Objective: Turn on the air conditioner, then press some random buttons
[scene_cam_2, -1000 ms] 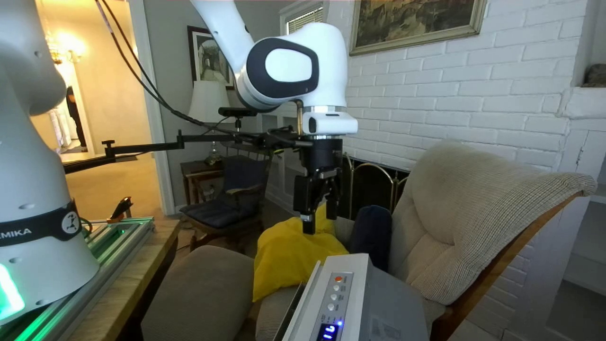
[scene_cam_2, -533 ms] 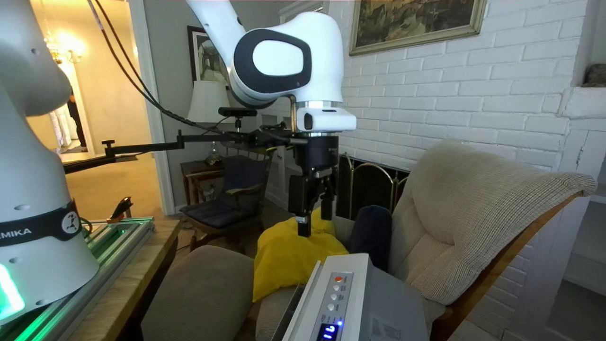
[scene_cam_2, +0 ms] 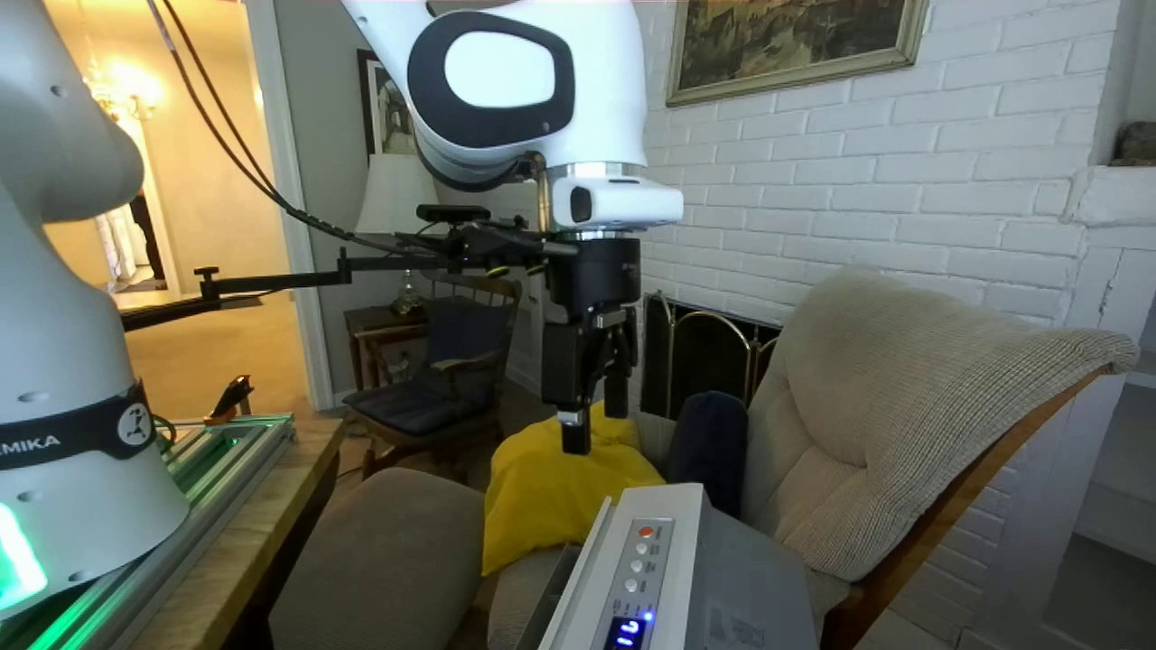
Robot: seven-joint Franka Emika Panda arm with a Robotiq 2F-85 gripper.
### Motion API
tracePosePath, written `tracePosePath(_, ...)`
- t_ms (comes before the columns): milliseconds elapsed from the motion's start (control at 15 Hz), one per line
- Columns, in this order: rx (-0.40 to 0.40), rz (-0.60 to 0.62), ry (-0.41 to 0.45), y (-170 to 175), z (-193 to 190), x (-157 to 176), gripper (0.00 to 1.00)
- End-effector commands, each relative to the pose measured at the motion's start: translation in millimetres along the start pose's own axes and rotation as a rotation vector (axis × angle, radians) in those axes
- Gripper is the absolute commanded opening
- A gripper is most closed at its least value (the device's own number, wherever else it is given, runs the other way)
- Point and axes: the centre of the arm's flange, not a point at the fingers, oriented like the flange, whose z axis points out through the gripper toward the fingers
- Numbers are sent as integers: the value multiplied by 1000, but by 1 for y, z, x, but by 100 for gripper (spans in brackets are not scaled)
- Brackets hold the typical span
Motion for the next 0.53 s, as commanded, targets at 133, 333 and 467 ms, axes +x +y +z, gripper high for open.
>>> tracePosePath(133, -3, -30, -5, 49, -13, -5, 100)
tracePosePath(333, -18, -28, -20, 71, -10, 1, 100)
tracePosePath(467, -27, -44, -36, 84, -7, 4, 100)
